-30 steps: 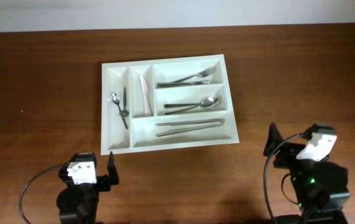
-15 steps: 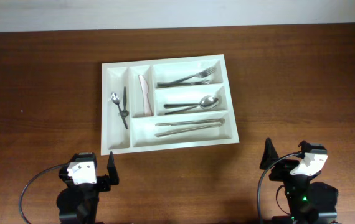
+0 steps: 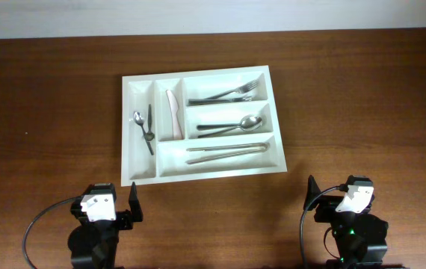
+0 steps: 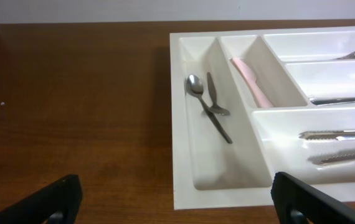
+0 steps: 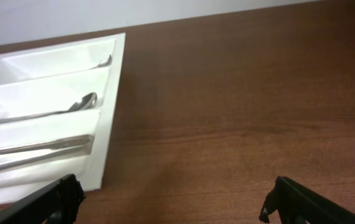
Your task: Pack container
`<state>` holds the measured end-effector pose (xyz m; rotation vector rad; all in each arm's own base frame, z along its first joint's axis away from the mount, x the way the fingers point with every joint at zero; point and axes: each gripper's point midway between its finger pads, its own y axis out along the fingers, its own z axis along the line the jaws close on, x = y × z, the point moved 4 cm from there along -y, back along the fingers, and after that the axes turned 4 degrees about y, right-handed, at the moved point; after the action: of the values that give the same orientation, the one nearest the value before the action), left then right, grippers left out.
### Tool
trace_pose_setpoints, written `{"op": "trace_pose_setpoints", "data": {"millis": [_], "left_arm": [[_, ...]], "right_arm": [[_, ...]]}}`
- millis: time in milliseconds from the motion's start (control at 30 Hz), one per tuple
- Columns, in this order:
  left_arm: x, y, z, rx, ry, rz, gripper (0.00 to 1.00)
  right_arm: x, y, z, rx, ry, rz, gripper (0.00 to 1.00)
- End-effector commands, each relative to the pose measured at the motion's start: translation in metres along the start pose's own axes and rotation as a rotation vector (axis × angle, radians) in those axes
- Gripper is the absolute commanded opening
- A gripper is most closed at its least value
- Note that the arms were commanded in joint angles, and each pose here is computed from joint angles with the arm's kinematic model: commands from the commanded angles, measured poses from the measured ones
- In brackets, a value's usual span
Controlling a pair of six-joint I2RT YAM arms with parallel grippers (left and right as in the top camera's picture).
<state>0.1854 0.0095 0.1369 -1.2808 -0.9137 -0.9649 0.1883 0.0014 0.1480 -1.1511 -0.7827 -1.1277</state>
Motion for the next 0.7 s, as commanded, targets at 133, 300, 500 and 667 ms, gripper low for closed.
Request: {"op": "trace_pose_setpoints", "data": {"millis": [133,300,500,667], "left_arm": [[-0.0001,-0.0004,-0.0017,-0.012,0.02,-0.005,0.99],[-0.0001,-0.0004,-0.0016,-0.011,0.02,-0.005,0.99],[-0.0001,-0.0004,-0.0017,-0.012,0.02,-0.005,0.99],[-0.0001,-0.0004,-0.0016,-0.011,0.02,-0.005,0.99]], "right_arm": [[-0.0031,0.0008,-0.0003,0.005,-0.005,0.008,0.99],[-0.0071,0.0029,-0.0012,0.0,-0.003,0.035,0.99],[-0.0071,0.0029,-0.0011,0.0,-0.003,0.034,0.99],[-0.0071,0.0029,-0.0011,0.001,-0.004,0.035,0.99]]}}
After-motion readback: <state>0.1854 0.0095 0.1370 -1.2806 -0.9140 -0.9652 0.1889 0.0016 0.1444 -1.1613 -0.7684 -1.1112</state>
